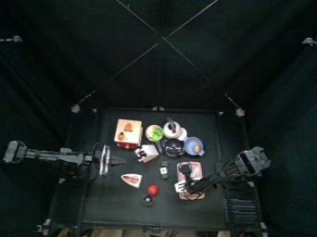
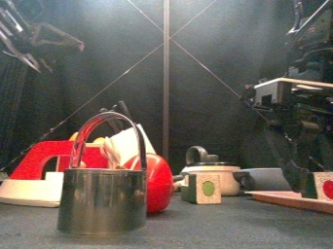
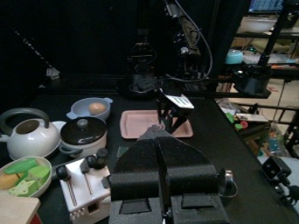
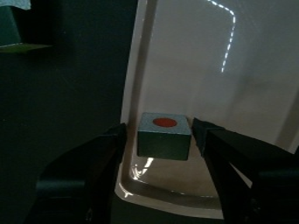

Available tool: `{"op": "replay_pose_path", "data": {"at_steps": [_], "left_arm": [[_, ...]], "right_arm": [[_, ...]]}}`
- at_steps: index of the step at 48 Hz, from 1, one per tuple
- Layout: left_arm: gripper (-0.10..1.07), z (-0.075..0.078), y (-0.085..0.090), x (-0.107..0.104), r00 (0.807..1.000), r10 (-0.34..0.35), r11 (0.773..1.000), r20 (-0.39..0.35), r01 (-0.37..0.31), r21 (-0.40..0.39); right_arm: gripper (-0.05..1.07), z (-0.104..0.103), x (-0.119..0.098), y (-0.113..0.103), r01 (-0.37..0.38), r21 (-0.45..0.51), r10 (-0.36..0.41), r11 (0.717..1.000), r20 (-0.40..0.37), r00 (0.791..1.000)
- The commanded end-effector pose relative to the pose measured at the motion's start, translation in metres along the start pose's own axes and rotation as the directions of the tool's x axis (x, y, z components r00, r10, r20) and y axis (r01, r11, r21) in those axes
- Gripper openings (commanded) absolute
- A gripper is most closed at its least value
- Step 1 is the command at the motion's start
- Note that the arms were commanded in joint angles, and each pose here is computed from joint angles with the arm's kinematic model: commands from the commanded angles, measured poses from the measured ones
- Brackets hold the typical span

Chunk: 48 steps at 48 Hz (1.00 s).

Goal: Grab green sushi piece from plate

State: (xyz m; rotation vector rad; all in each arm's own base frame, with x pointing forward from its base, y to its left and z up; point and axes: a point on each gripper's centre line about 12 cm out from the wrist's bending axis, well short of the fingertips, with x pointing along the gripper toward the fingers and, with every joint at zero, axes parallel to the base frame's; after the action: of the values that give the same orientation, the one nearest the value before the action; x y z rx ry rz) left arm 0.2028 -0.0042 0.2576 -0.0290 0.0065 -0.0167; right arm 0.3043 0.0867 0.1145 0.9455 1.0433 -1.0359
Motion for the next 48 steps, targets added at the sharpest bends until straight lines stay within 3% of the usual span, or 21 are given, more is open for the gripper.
{"op": "replay_pose_path", "data": {"at_steps": [1,19,48], "left_arm": [[0.0,0.004,0.0,0.002,1.0,0.002,1.0,0.009,-0.002,0.0],[0.0,0.004,0.0,0.002,1.0,0.002,1.0,0.011,-0.002,0.0],[0.0,0.004,0.001,0.001,1.0,0.003,1.0,0.011,-0.003,0.0]], "right_arm": [[0.85,0.003,-0.007,0.004,-0.024,0.014,0.024,1.0,-0.004,1.0],[0.63,0.004,-0.013,0.007,-0.042,0.014,0.042,0.999,-0.003,0.999],[0.62,0.007,-0.02,0.012,-0.065,0.005,0.065,0.998,0.013,0.998]]}}
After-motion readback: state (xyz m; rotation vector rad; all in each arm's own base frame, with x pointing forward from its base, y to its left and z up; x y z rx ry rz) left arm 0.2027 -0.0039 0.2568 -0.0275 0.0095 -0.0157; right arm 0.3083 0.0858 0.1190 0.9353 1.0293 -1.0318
